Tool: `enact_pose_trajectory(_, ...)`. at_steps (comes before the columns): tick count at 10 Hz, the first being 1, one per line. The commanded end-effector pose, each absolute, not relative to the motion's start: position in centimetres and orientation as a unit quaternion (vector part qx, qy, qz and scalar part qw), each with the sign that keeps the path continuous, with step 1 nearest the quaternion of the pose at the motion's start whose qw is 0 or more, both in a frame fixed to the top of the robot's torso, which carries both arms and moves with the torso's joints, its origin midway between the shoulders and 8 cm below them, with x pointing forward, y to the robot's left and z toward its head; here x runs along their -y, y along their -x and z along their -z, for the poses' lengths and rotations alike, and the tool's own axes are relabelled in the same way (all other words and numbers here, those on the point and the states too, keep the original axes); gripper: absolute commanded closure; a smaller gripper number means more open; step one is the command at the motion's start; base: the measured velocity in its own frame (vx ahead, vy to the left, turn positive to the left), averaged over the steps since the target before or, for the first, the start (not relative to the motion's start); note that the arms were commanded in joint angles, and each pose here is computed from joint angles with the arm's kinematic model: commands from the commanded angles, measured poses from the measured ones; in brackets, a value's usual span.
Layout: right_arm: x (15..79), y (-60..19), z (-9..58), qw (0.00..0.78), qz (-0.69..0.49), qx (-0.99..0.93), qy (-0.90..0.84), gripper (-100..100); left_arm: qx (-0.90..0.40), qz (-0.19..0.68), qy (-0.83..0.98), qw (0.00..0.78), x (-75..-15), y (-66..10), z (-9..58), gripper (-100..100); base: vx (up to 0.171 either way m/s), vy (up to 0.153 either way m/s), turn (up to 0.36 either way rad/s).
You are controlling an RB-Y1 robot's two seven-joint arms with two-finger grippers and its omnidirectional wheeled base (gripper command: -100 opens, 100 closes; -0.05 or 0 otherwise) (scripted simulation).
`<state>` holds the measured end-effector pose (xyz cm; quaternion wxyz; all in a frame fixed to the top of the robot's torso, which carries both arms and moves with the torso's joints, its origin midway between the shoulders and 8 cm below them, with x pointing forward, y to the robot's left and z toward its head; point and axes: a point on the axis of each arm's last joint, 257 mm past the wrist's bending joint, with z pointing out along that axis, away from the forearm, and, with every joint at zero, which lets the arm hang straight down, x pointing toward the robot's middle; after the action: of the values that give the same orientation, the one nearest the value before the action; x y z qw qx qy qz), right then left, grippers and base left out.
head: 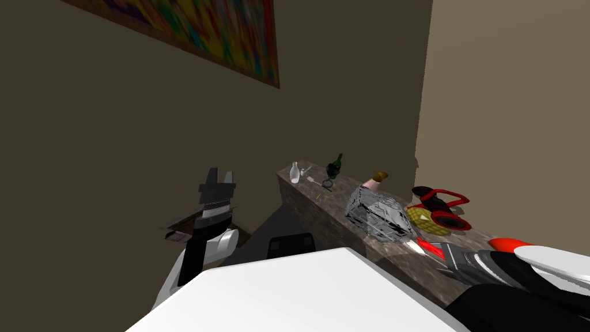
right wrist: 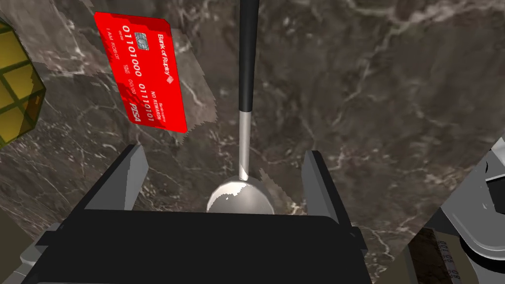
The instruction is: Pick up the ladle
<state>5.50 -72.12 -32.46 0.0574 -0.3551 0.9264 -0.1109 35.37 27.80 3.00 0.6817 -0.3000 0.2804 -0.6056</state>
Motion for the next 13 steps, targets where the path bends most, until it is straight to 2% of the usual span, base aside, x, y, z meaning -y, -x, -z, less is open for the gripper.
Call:
enact_pose_trajectory(1,71.8,-6.7,32.7,0.068,0.112,-0.928,0.349,-100,-0.280,0.606,0.300,0.682,-27.8,-35.4,-3.0,0,-0.040,-0.012,0.155)
enact_pose_trajectory(9,70.8,-8.5,33.9,0.080,0.112,-0.936,0.324,-100,-0.280,0.606,0.300,0.682,-27.8,-35.4,-3.0,0,-0.069,-0.016,0.097)
enact_pose_trajectory(13,70.4,-6.6,34.7,0.064,0.103,-0.943,0.309,-100,-0.280,0.606,0.300,0.682,-27.8,-35.4,-3.0,0,-0.049,-0.012,0.066)
